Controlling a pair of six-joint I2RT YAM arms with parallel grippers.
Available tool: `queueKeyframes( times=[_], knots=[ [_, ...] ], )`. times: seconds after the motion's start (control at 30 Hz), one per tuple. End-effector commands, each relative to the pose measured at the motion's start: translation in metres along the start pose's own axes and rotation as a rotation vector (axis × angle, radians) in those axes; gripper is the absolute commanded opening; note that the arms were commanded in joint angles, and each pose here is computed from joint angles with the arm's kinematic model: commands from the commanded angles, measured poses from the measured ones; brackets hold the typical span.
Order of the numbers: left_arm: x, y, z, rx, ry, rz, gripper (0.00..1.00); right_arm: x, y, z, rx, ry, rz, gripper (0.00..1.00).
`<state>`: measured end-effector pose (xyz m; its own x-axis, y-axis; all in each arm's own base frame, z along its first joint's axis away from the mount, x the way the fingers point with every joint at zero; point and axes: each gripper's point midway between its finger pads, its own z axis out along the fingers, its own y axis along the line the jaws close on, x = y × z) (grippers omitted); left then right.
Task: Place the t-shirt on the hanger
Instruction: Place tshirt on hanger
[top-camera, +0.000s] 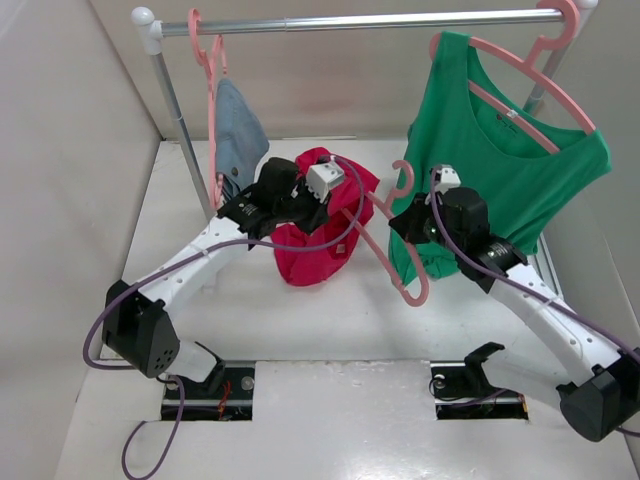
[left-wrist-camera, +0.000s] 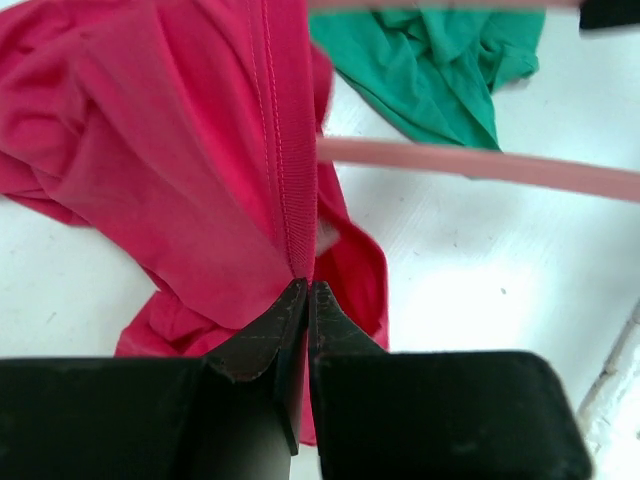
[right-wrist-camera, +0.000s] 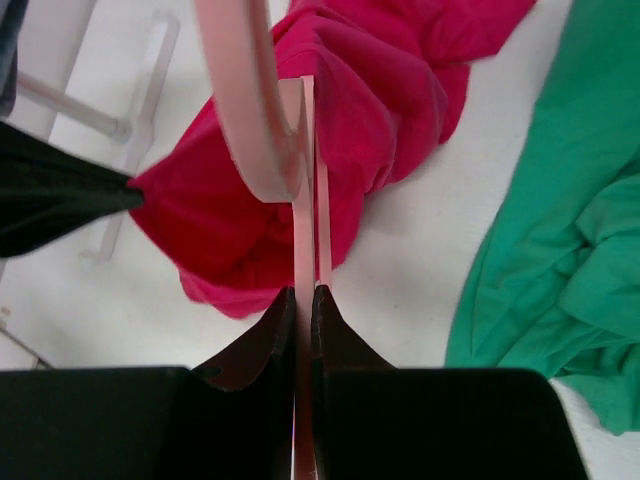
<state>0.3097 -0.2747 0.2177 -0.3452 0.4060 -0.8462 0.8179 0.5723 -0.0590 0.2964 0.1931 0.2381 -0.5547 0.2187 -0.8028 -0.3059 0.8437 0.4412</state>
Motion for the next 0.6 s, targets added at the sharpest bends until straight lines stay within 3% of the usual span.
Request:
queueKeyframes(
  times=[0.0,0.17,0.3,0.43,0.57],
  knots=[
    [-0.014,-0.014,-0.012,0.064,-0.027,0.016,0.0,-0.055,-0.006,-0.012,0.06,-0.233,0.021,0.0],
    [-0.04,-0.039,-0.044,0.158,-0.135,0.098,0.0,-0.063,-0.021,-0.002,0.168,-0.245,-0.028,0.0],
    [-0.049,-0.055,-0.059,0.153,-0.19,0.182,0.0,-0.085,-0.01,-0.003,0.151,-0.308,-0.089,0.0],
    [-0.033,-0.063,-0.058,0.185,-0.149,0.182,0.0,-0.114,0.011,-0.013,0.134,-0.367,-0.241,0.0],
    [-0.015,-0.078,-0.056,0.261,-0.105,0.225,0.0,-0.127,0.01,-0.023,0.162,-0.408,-0.24,0.0]
  ],
)
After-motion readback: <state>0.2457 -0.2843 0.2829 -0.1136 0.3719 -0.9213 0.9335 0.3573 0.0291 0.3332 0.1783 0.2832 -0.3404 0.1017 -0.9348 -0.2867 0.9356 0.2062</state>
